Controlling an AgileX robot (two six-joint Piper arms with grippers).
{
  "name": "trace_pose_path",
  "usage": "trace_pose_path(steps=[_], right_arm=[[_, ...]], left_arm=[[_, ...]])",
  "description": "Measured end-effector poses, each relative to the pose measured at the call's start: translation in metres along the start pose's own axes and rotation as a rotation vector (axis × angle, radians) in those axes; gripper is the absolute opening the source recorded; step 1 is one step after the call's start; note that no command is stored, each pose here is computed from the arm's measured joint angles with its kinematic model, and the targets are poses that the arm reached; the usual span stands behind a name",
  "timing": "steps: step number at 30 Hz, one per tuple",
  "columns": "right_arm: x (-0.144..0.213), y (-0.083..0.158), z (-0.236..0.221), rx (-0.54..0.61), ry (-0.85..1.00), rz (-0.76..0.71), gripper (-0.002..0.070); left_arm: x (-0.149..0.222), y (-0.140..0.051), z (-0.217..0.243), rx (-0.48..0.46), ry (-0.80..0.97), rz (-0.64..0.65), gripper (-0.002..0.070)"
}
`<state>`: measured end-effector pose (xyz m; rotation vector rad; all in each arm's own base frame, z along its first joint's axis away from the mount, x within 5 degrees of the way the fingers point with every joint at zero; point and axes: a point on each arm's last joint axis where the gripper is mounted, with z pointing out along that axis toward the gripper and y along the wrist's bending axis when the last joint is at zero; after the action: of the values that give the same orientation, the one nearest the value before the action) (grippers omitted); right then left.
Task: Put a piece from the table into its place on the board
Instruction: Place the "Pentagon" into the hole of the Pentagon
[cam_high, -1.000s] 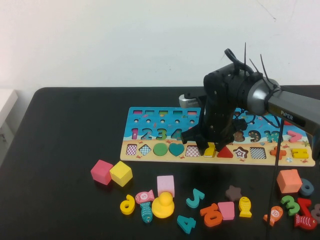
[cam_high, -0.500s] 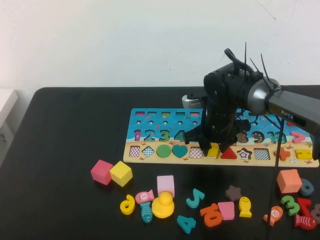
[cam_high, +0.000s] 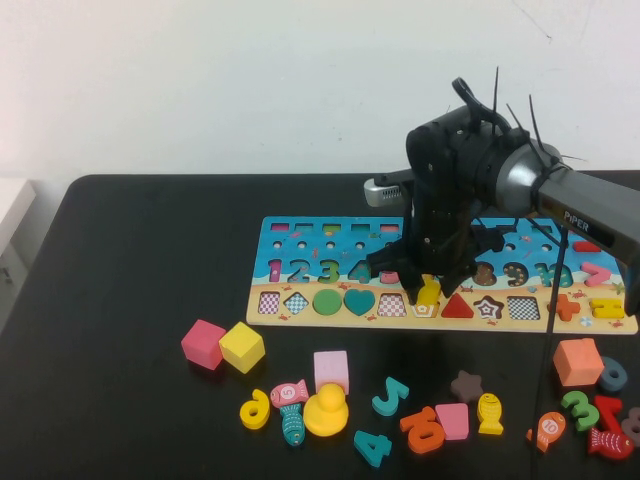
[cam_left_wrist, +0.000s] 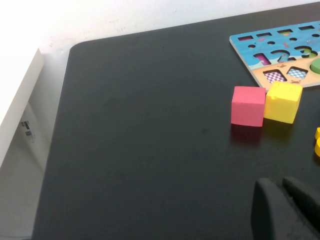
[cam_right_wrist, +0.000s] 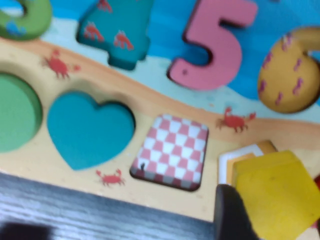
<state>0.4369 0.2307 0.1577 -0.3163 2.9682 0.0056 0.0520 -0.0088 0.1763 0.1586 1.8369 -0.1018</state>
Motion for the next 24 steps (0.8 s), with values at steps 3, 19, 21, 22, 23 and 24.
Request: trace_pose_path(steps=[3, 19, 21, 22, 23, 24], right_arm=[[0.0018, -0.0007, 0.0, 0.008, 0.019, -0.001, 0.0361], [0.0015, -0.0008, 0.0, 0.009, 0.016, 0.002, 0.0361], [0.0013, -0.0008, 0.0, 0.009, 0.015, 0.002, 0.0361], [0.0013, -0.0008, 0.0, 0.009, 0.015, 0.002, 0.0361], [0.0013, -0.0008, 0.0, 0.009, 0.015, 0.002, 0.0361], [0.0014, -0.0008, 0.0012, 0.009, 0.017, 0.002, 0.0361]], left_arm=[[0.0, 0.0, 0.0, 0.0, 0.0, 0.002, -0.0001], [0.0, 0.0, 0.0, 0.0, 0.0, 0.002, -0.0001], [0.0, 0.0, 0.0, 0.0, 0.0, 0.002, -0.0001], [0.0, 0.0, 0.0, 0.0, 0.0, 0.002, -0.0001], [0.0, 0.0, 0.0, 0.0, 0.0, 0.002, -0.0001], [0.0, 0.0, 0.0, 0.0, 0.0, 0.002, -0.0001]])
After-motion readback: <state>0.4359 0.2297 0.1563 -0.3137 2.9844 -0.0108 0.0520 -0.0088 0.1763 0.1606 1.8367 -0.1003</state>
